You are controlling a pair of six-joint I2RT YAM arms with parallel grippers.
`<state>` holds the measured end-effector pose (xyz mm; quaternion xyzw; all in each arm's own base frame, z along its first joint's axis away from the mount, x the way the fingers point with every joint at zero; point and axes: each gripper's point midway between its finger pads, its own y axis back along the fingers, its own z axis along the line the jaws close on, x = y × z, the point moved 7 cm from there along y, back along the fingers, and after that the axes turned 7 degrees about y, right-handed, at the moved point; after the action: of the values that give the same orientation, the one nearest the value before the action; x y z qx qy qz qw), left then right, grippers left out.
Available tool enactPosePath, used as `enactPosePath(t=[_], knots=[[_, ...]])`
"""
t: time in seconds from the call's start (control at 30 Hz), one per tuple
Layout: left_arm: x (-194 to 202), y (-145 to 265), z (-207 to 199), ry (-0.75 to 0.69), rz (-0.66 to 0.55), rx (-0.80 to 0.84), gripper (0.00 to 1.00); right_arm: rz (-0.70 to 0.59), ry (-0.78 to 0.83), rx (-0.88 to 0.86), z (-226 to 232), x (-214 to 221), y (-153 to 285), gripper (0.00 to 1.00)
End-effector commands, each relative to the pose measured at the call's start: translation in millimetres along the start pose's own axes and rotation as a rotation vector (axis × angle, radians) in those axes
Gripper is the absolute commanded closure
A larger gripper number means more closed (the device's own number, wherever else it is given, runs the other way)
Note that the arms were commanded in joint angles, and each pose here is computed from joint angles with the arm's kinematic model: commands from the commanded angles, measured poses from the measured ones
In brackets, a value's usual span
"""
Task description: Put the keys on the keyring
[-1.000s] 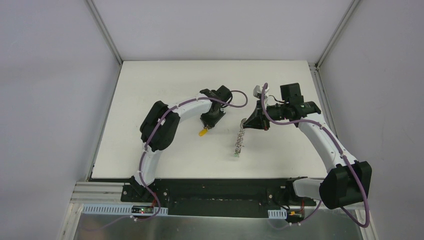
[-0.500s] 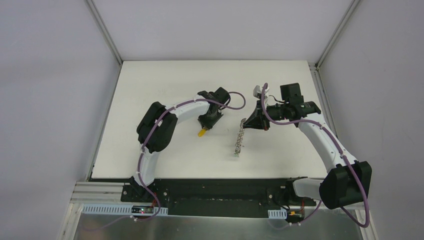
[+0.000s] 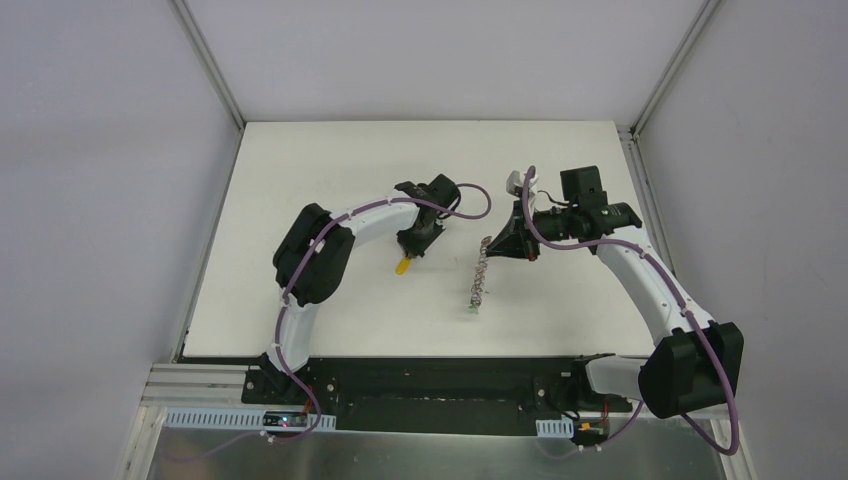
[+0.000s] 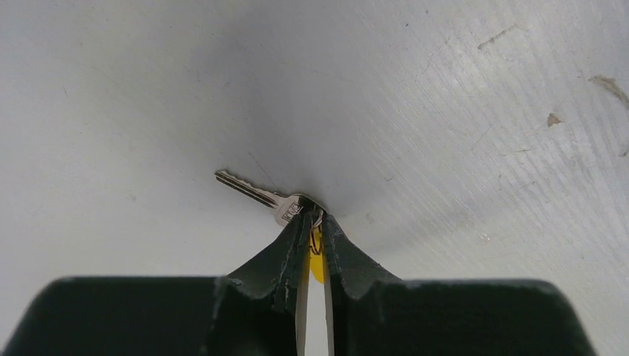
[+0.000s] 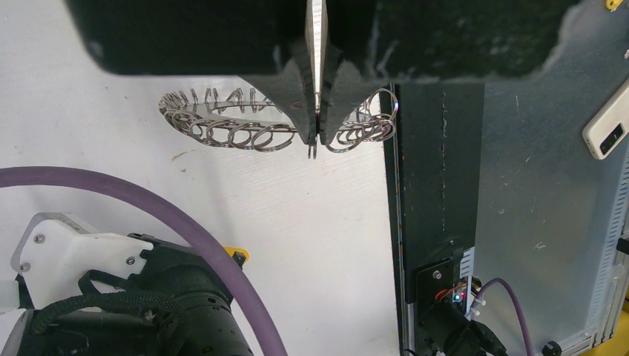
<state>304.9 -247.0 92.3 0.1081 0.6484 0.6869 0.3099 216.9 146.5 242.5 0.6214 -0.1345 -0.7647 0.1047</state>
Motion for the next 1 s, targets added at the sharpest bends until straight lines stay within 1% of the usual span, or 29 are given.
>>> enactPosePath(t=[0.0,0.13,0.3,0.6,0.77,0.97], knots=[[2.5,21.1,2.8,-0.016,-0.029,-0.012,0.87,-0.043,0.036,-0.028,3.6,-10.4,2.9,1.0],[3.3,23.3,3.9,-0.016,-0.034,-0.013,0.8,-0.043,0.034,-0.028,3.0,-10.0,2.7,1.0],[4.3,25.5,5.1,-0.02,-0.036,-0.018,0.77,-0.042,0.031,-0.028,2.8,-9.8,2.6,1.0],[7.3,26.1,5.5,-0.023,-0.034,-0.013,0.79,-0.043,0.03,-0.03,3.0,-9.9,2.5,1.0],[8.1,24.7,4.2,-0.029,-0.025,-0.008,0.84,-0.043,0.03,-0.029,2.8,-9.8,2.4,1.0],[10.1,18.6,3.5,-0.034,-0.012,-0.006,0.84,-0.043,0.03,-0.03,2.7,-9.9,2.3,1.0]])
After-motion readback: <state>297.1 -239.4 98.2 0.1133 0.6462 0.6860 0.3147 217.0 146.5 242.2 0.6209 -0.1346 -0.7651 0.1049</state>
